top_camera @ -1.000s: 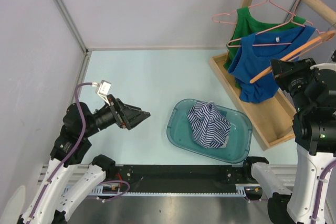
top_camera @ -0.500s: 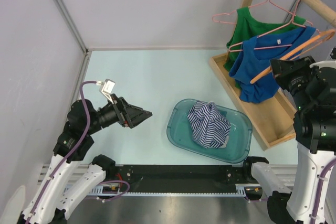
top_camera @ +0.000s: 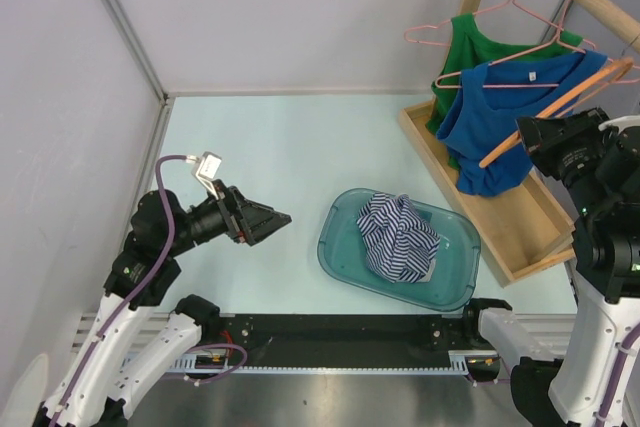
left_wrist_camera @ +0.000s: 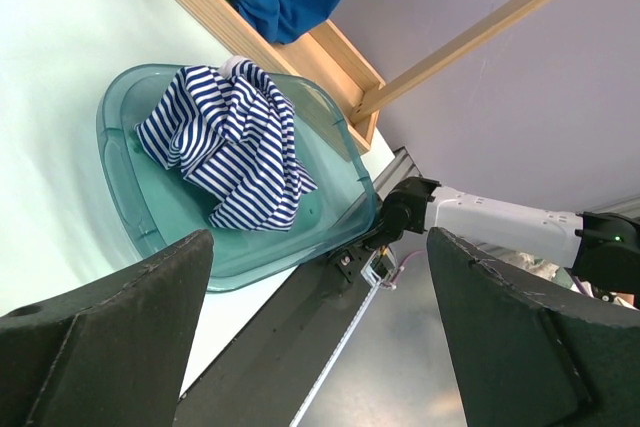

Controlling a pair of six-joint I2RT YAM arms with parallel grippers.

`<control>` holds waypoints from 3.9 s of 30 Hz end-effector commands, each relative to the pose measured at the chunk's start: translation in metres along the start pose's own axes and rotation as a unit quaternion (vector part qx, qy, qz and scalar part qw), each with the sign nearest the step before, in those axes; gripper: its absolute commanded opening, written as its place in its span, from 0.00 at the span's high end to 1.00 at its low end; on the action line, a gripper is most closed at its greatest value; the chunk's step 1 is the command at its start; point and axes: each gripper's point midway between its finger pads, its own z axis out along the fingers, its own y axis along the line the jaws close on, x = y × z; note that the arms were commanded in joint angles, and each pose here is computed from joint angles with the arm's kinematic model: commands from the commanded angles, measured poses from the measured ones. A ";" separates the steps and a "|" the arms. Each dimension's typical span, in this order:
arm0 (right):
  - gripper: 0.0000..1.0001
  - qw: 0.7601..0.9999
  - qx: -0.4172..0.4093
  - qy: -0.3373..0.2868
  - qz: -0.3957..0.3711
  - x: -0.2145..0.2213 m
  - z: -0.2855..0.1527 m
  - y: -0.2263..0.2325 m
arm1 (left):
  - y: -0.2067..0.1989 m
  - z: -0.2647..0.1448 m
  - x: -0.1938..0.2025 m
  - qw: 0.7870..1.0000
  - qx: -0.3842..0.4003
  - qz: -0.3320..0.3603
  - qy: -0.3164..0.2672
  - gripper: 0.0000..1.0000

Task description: Remove the tank top from the hanger

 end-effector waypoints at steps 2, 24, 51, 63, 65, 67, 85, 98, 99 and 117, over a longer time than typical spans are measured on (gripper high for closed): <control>1.00 0.999 0.030 -0.034 -0.023 -0.013 -0.014 -0.010 | -0.005 0.000 -0.002 1.000 0.015 0.015 -0.005 0.07; 1.00 0.979 -0.158 -0.045 -0.125 -0.016 -0.007 0.053 | -0.001 0.004 0.004 1.000 0.019 0.001 0.002 0.07; 1.00 0.998 -0.004 -0.025 -0.049 0.005 0.011 -0.016 | 0.001 0.006 0.005 1.000 0.018 -0.003 0.006 0.07; 1.00 0.994 0.067 -0.088 0.009 -0.001 -0.008 -0.051 | 0.002 0.008 0.006 1.000 0.017 -0.003 0.013 0.07; 1.00 0.994 0.060 -0.086 -0.005 -0.004 0.000 -0.047 | 0.001 0.009 0.006 1.000 0.018 -0.003 0.014 0.07; 1.00 0.994 0.053 -0.094 -0.015 -0.010 0.003 -0.042 | 0.001 0.010 0.005 1.000 0.018 -0.004 0.016 0.07; 1.00 0.991 0.083 -0.109 0.001 -0.011 -0.020 -0.054 | 0.005 0.010 0.010 1.000 0.016 -0.004 0.023 0.07; 0.78 0.990 0.102 -0.083 -0.042 0.009 -0.041 -0.073 | 0.008 0.008 0.014 1.000 0.015 -0.001 0.021 0.07; 0.73 0.990 0.104 -0.082 -0.046 0.010 -0.045 -0.075 | 0.008 0.008 0.015 1.000 0.015 0.000 0.022 0.07; 0.08 0.981 0.129 -0.028 -0.141 0.010 -0.111 -0.073 | 0.007 0.006 0.017 0.999 0.019 0.011 0.024 0.06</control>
